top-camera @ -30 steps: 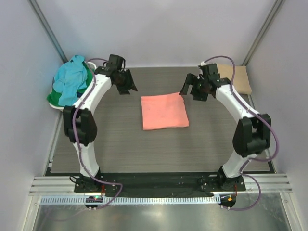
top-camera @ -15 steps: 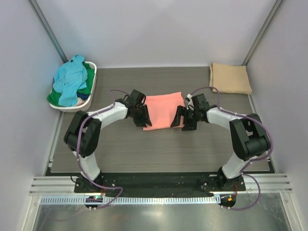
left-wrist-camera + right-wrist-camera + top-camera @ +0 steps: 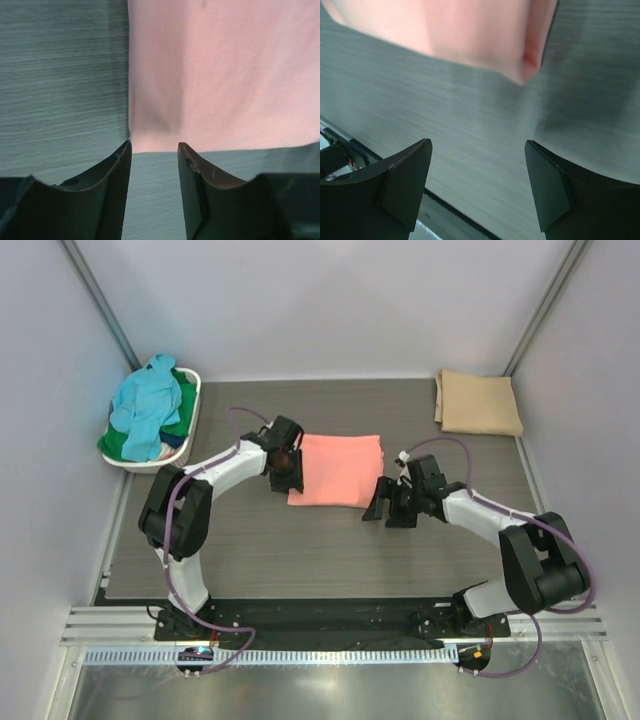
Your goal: Fold and stack the t-shirts
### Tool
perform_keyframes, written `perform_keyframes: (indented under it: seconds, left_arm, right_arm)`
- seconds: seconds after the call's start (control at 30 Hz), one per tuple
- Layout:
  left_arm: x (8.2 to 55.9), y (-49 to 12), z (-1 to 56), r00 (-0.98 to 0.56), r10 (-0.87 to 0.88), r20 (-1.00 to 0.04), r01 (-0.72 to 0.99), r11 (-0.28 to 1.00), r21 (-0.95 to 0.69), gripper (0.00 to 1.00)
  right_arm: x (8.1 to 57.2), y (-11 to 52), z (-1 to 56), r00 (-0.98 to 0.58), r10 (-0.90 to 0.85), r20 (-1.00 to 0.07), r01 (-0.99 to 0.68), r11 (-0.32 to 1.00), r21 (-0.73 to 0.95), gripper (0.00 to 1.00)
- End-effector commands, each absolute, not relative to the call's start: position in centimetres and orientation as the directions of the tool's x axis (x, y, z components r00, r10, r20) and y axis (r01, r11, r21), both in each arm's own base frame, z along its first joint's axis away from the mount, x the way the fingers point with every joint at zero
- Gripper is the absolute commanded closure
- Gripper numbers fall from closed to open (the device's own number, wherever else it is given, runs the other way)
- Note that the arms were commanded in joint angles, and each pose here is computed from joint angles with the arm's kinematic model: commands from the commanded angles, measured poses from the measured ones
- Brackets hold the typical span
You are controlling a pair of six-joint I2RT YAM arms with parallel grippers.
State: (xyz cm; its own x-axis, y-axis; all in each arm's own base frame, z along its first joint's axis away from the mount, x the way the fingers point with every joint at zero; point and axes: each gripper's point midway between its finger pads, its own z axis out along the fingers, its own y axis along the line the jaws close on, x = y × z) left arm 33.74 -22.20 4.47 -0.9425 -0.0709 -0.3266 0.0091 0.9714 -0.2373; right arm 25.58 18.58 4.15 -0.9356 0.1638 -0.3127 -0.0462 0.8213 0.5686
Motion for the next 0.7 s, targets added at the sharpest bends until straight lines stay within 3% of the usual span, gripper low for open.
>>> perform_keyframes:
  seconds: [0.0, 0.17, 0.53, 0.67]
  left_arm:
    - [34.5, -20.6, 10.7, -0.904, -0.031, -0.426, 0.054, 0.981, -0.186, 0.56]
    - [33.0, -19.0, 18.3, -0.843, -0.045, -0.536, 0.078, 0.976, -0.205, 0.50]
    - [24.1, -11.6, 18.9, -0.786, -0.048, -0.616, 0.041, 0.991, -0.129, 0.49]
    - [22.6, -8.9, 19.6, -0.724, -0.104, -0.682, -0.038, 0.993, -0.112, 0.42]
  right_arm:
    - [25.4, 18.3, 8.0, -0.907, 0.187, -0.378, -0.062, 0.827, 0.558, 0.19]
    - [30.1, 16.6, 13.6, -0.812, 0.218, -0.541, -0.086, 0.873, 0.481, 0.00]
    - [41.8, 15.1, 11.1, -0.797, 0.237, -0.555, -0.061, 0.884, 0.464, 0.00]
    - [45.5, 15.6, 9.4, -0.794, 0.270, -0.544, -0.058, 0.858, 0.510, 0.00]
